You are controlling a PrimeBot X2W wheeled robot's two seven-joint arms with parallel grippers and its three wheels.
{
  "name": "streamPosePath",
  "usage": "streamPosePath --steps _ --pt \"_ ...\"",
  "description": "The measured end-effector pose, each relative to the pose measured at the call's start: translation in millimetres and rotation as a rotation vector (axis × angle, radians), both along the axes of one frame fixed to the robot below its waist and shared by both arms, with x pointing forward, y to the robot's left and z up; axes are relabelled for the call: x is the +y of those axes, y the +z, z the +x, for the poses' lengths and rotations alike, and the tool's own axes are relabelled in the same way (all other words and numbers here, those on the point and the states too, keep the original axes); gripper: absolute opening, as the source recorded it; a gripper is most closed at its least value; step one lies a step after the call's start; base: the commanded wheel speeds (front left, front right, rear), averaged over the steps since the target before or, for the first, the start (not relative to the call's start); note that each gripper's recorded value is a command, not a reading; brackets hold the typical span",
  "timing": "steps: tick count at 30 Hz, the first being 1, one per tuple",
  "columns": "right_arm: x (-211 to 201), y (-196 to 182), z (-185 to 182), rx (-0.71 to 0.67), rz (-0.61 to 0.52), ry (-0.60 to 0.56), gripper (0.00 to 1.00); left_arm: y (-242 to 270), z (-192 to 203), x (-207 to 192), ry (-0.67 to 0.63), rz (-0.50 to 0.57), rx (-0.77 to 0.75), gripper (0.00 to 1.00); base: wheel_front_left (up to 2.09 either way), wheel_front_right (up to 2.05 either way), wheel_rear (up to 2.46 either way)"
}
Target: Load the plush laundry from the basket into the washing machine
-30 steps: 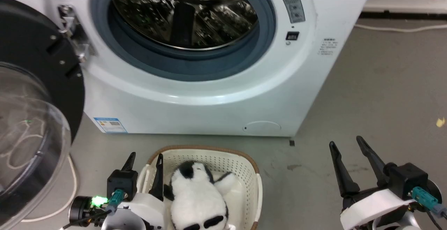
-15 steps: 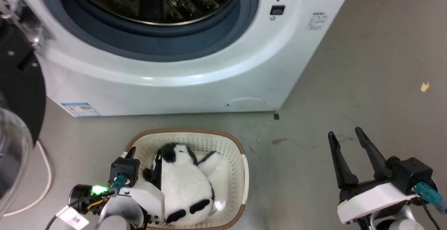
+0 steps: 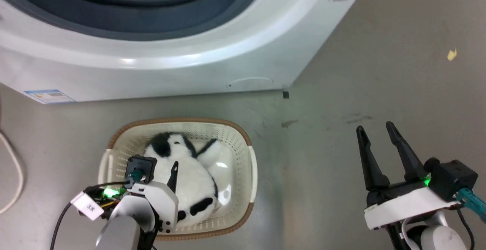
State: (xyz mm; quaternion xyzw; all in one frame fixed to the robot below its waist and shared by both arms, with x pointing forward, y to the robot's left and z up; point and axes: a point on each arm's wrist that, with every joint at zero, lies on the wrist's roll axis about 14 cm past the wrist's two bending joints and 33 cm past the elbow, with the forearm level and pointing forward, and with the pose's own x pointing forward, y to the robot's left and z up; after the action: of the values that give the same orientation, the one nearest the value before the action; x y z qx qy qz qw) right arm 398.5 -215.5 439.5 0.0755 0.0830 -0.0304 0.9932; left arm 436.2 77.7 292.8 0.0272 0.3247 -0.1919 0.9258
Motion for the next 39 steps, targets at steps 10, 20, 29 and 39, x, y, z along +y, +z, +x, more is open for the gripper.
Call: streamPosePath --steps 10,20,29,39 --pt "-7.3 -21.0 3.0 0.045 0.024 -0.031 1.0 -65.1 -10.9 -2.1 -0.047 0.053 0.244 1.0 0.0 0.0 0.0" --pt "-16.2 -40.3 7.2 0.08 0.047 -0.068 1.0 -119.0 -20.6 -3.4 -0.092 0.118 0.454 1.0 0.0 0.0 0.0" --pt "-21.5 -62.6 3.7 0.131 0.065 -0.098 1.0 -154.6 -21.6 -13.0 -0.111 0.151 0.58 1.0 0.0 0.0 0.0" --pt "-23.0 -87.1 2.4 0.185 0.081 -0.115 1.0 -193.0 -26.9 -16.5 -0.148 0.198 0.671 1.0 0.0 0.0 0.0"
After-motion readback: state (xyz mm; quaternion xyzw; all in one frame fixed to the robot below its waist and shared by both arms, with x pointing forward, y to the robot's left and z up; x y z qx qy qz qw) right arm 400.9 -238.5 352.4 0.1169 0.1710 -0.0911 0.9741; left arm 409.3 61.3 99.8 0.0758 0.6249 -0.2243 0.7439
